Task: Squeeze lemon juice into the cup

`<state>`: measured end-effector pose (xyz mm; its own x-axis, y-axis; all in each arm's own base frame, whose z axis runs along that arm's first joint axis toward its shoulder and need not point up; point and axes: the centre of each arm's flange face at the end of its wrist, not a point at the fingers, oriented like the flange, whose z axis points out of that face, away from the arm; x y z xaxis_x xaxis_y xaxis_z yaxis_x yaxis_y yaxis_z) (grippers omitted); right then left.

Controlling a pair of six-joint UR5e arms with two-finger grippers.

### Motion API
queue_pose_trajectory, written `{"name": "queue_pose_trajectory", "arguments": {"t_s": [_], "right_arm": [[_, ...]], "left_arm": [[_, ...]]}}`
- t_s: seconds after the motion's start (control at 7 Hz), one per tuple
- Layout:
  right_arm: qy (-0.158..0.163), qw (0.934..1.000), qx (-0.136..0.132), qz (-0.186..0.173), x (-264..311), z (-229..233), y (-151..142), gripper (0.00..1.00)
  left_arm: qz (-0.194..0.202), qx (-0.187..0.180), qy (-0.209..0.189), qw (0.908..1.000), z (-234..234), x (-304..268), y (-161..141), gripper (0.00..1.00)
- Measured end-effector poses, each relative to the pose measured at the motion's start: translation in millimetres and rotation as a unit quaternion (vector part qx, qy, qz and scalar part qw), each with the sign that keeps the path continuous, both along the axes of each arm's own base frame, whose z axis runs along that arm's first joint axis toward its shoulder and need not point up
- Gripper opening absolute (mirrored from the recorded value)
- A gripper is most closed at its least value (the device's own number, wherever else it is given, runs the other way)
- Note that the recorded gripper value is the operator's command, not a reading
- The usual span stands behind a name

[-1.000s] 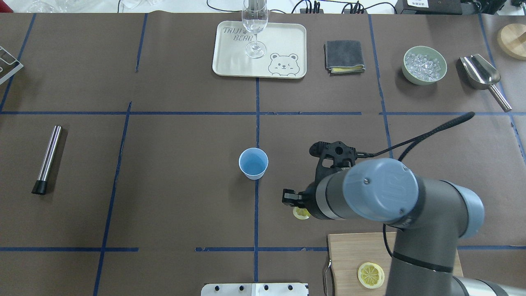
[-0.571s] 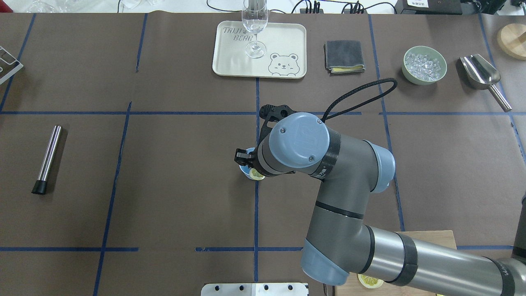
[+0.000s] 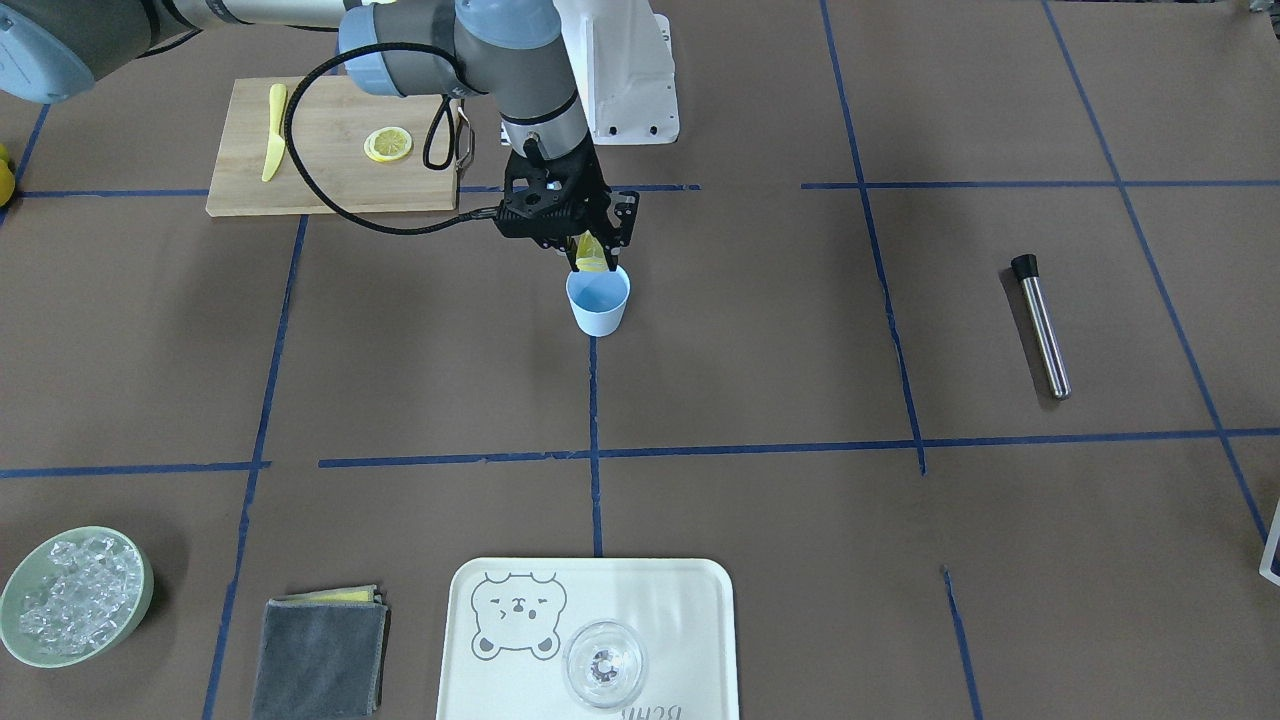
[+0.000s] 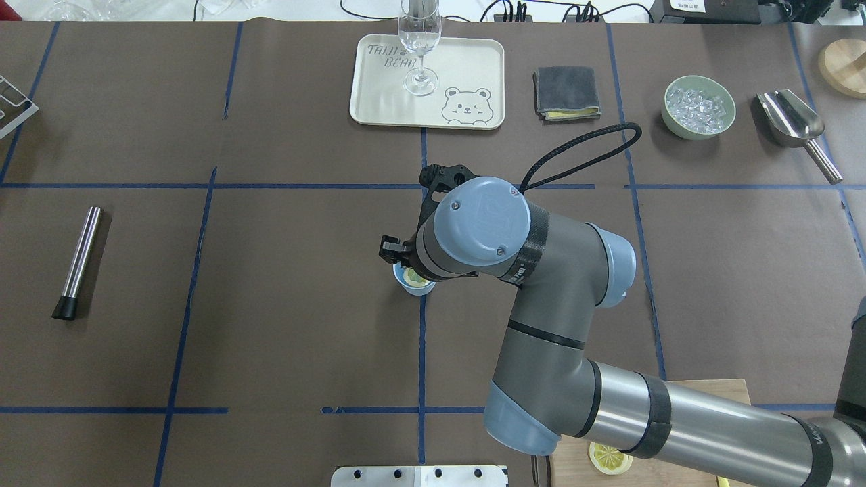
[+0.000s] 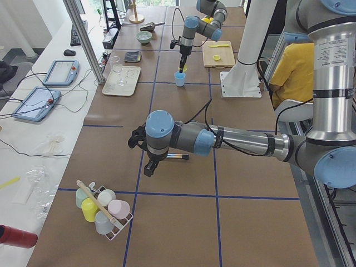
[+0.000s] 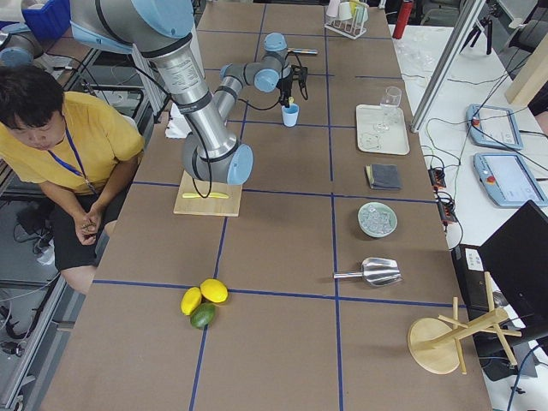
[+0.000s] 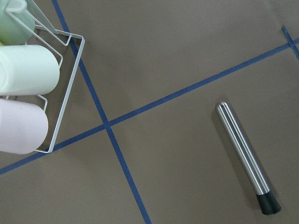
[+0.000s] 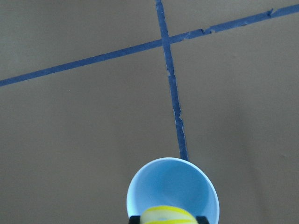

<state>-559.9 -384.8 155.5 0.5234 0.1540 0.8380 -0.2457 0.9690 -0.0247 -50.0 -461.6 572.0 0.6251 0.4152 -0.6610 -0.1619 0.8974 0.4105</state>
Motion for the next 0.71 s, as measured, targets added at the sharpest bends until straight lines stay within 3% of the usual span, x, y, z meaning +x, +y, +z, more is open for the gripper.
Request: {"name": "queue_pose_trajectory", "arguments": {"t_s": [0.43, 0.71], "right_arm": [[0.008, 1.0, -0.002, 0.0, -8.4, 3.8, -3.7, 0.57], [0.012, 0.9999, -0.003, 0.0, -12.7, 3.8, -5.5, 0.71]], "left_arm": [[0.0, 0.0, 0.0, 1.0, 0.2, 0.2, 0.0, 1.0], [-0.002, -0.003, 0.001, 1.0, 0.3, 0.3, 0.0, 1.0]]}}
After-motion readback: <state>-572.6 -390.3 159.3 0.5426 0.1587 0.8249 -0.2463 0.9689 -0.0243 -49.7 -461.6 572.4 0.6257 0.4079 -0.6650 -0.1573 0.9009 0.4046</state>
